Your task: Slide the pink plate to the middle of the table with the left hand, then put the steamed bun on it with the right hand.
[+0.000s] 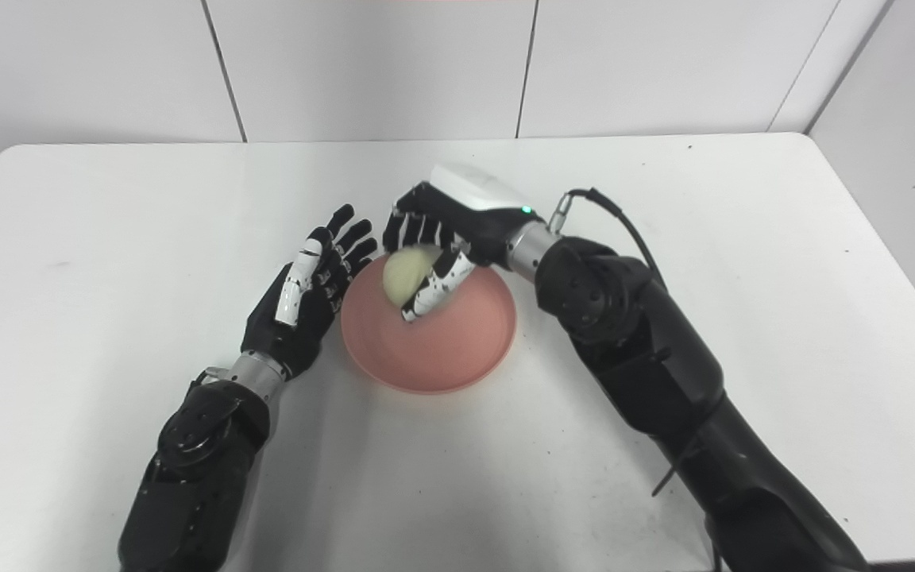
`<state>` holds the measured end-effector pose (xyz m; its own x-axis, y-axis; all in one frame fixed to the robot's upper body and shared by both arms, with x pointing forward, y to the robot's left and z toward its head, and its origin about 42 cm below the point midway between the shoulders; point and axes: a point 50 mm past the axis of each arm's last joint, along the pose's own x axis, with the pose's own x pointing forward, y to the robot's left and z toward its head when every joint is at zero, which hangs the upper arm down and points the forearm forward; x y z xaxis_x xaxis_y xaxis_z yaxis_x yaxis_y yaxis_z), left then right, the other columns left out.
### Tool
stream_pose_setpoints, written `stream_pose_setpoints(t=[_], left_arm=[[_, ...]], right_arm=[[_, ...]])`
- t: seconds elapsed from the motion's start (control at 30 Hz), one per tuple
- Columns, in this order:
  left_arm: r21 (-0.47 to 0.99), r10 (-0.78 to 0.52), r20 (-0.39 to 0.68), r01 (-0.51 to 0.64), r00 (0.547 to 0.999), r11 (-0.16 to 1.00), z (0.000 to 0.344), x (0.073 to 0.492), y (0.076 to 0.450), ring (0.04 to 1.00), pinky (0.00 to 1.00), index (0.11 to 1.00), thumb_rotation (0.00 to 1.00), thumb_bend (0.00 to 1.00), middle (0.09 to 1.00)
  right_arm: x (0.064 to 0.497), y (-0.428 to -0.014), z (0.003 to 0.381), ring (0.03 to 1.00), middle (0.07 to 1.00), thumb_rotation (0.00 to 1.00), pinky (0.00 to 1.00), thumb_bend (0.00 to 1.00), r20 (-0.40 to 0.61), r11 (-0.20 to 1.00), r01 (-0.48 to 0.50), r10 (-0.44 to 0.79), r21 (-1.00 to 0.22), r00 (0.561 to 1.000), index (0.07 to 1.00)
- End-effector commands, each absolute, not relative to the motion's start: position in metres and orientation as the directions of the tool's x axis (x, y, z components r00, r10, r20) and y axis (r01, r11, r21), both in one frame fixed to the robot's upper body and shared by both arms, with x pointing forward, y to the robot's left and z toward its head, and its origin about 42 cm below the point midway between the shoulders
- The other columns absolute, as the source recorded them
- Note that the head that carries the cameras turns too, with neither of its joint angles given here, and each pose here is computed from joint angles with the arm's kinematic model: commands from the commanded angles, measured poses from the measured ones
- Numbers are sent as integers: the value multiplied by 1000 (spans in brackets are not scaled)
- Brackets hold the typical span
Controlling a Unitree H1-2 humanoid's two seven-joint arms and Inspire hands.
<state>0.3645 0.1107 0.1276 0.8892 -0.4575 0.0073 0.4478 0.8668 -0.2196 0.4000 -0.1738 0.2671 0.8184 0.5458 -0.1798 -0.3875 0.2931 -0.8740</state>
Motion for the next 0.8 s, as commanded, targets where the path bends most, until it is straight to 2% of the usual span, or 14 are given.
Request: stream_pose_setpoints(t=[0.0,0.17,0.37,0.63,0.67,0.73,0.77], left_arm=[[-241,-449,-157,406,880,881,94,350,117,952,972,967,1000,396,961],[-241,-448,-161,405,880,882,95,350,117,955,969,969,1000,396,963],[-237,-444,-165,401,881,885,96,350,117,946,959,961,1000,402,955],[-230,-446,-162,406,880,884,96,350,116,946,959,966,1000,412,959],[-230,-447,-163,406,880,884,96,350,116,948,960,968,1000,409,959],[-235,-447,-164,406,879,883,97,350,115,949,961,969,1000,408,960],[-235,-447,-164,406,879,883,97,350,115,951,963,971,1000,404,962]], right_arm=[[404,-169,284,466,459,0,404,522,-127,273,-329,563,-904,816,515],[406,-168,270,395,429,0,320,519,-181,210,-340,539,-917,823,530],[405,-164,254,353,406,0,265,516,-224,158,-357,535,-921,815,531],[401,-155,246,383,417,0,292,515,-252,95,-353,534,-931,807,539],[400,-154,247,374,455,0,286,520,-254,90,-352,533,-932,807,510],[397,-152,248,377,474,0,290,523,-252,76,-343,535,-936,806,497],[396,-151,249,407,449,0,318,517,-252,69,-340,538,-938,805,526]])
